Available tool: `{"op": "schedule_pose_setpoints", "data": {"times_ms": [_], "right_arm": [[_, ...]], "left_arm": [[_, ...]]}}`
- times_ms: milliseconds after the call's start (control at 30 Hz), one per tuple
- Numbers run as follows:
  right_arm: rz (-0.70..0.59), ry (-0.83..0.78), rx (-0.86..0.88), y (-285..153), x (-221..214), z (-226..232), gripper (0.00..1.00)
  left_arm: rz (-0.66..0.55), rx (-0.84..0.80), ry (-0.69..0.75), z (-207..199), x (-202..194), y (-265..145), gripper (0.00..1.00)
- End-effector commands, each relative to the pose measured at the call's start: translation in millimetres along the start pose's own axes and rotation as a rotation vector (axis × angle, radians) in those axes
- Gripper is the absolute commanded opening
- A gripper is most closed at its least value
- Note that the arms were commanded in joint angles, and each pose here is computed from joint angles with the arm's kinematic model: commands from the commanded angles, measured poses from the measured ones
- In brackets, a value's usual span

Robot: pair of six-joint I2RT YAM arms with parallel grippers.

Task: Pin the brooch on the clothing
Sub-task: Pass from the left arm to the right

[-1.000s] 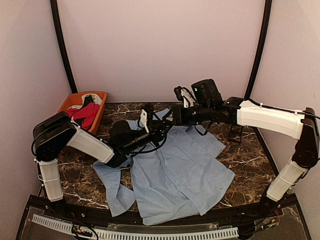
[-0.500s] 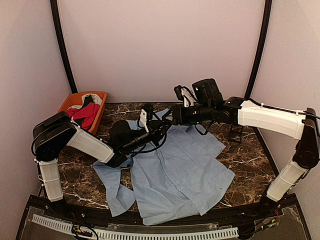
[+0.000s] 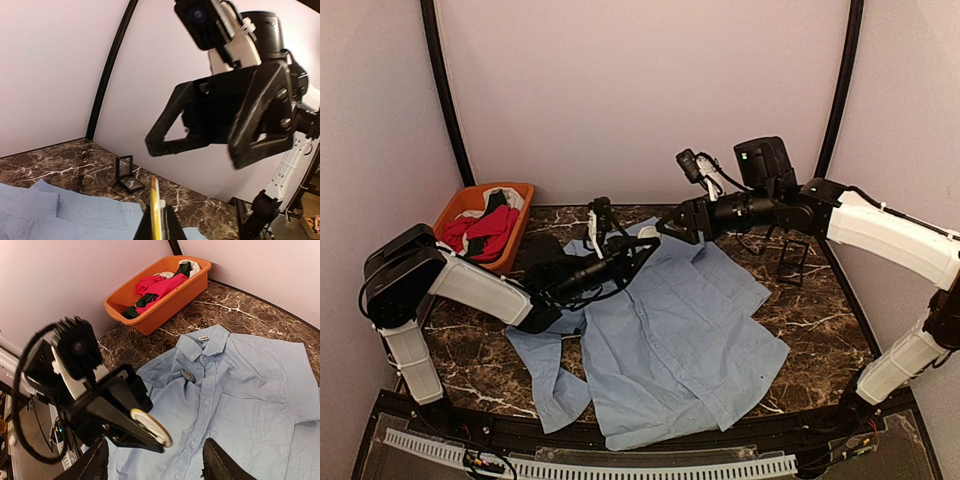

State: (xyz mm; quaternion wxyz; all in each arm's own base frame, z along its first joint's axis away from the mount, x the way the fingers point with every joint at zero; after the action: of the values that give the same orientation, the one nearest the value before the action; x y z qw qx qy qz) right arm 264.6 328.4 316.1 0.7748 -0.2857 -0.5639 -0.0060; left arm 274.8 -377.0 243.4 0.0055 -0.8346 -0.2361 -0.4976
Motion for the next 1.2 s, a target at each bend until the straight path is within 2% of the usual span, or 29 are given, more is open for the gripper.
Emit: {"op": "schedule_pose_setpoints", "data": {"times_ms": [0,33,133,333,600,800,1167], "right_arm": [[0.050,-0.232,0.130,-15,-10,15,0.61],[0.064,-0.261,0.155,-14,-16,17,0.61],[0.061,-0.309,0.257,-15,-27,27,0.61],[-0.037,-0.327,0.457,-29,-11,54,0.60],[-0.098,-0.317,0.550,-45,16,71,0.57],[-0.006,-0.257,0.622,-16,-3,74,0.48],[0.039,-0.265,0.682,2,-19,81,0.43]], "left_arm": [[0.032,-0.209,-0.102,-57,33,-11,0.01],[0.087,-0.217,-0.124,-59,27,-13,0.01],[0.151,-0.247,-0.174,-75,30,-22,0.01],[0.349,-0.181,-0.215,-81,11,-40,0.01],[0.436,-0.111,-0.176,-81,3,-59,0.01],[0.503,-0.132,-0.148,-84,-2,-58,0.01],[0.508,-0.187,-0.175,-91,-1,-59,0.01]]}}
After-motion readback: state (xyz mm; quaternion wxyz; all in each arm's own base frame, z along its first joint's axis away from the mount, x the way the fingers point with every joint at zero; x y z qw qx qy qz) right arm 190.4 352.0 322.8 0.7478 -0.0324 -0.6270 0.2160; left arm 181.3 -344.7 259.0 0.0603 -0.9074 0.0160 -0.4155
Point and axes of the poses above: each gripper's point midway between its finger pads, its own y axis out along the fingers, its own z axis along the line the jaws close on, x = y × z, the point moved 4 cm from there along -y, back along the fingers, and after that the axes turned 12 degrees about -y, right-handed, at the moved point
